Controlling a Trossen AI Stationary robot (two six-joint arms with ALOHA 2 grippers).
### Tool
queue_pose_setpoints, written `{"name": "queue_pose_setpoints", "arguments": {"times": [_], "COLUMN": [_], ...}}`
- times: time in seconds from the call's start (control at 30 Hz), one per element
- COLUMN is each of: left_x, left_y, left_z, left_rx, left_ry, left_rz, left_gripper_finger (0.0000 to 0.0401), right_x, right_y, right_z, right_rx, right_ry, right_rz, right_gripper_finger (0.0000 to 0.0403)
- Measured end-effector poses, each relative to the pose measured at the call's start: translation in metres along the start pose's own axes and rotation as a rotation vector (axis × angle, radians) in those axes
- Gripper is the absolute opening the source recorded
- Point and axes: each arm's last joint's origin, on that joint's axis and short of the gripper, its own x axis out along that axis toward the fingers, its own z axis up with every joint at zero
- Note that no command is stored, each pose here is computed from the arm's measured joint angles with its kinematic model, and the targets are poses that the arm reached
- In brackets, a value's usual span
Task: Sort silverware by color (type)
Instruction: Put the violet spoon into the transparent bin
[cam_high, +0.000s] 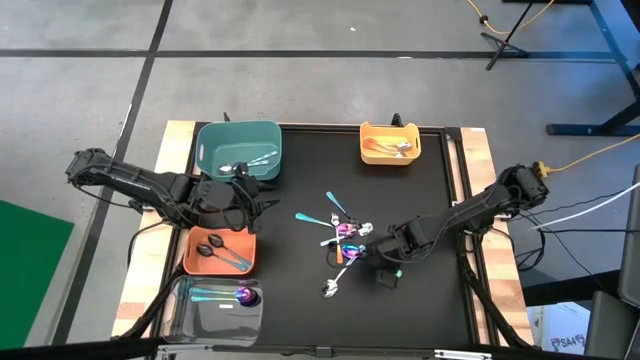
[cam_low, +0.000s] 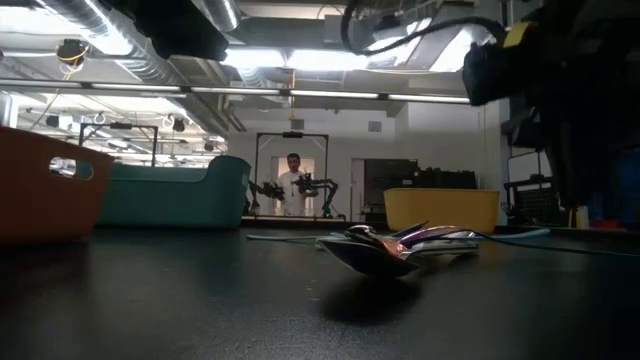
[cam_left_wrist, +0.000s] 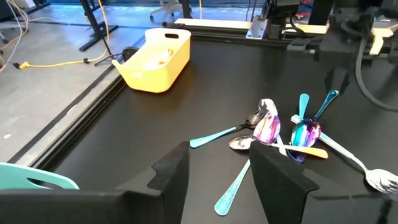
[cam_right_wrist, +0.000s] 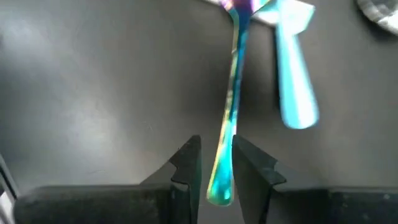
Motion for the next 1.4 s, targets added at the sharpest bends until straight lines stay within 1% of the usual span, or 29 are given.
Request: {"name": "queue_pose_setpoints", "arguments": {"times": [0.1,0.33,0.67,0.87,0.97,1.13,1.17,1.33,1.4], "left_x": [0.000,0.000,0.000,0.000,0.000,0.000,0.000,0.000,0.000], "left_y": [0.000,0.000,0.000,0.000,0.000,0.000,0.000,0.000,0.000], "left_z": [0.000,0.000,0.000,0.000,0.000,0.000,0.000,0.000,0.000], "left_rx": [0.000,0.000,0.000,-0.001,-0.001,0.000,0.000,0.000,0.000], "left_ry": [0.000,0.000,0.000,0.000,0.000,0.000,0.000,0.000,0.000], "left_rz": [0.000,0.000,0.000,0.000,0.000,0.000,0.000,0.000,0.000], "left_gripper_finger": [0.0162,0.0162,0.0162,0.0162,0.0162,0.0162,0.0162,0.0162,0.0162], "right_x": [0.008,0.025,0.040,0.044,0.044,0.044,0.044,0.044,0.044], "right_y": [0.001,-0.001,-0.003,-0.003,-0.003,-0.003,-0.004,-0.004,-0.004], "right_z": [0.002,0.003,0.004,0.004,0.004,0.004,0.004,0.004,0.004], "right_rx": [0.001,0.007,0.011,0.013,0.013,0.014,0.014,0.014,0.014], "right_ry": [0.025,0.043,0.080,0.090,0.092,0.092,0.092,0.092,0.092], "right_rz": [0.011,-0.054,-0.086,-0.095,-0.096,-0.096,-0.096,-0.096,-0.097], "right_gripper_finger": [0.0079,0.0079,0.0079,0.0077,0.0063,0.0013,0.0009,0.0017,0.0015]}}
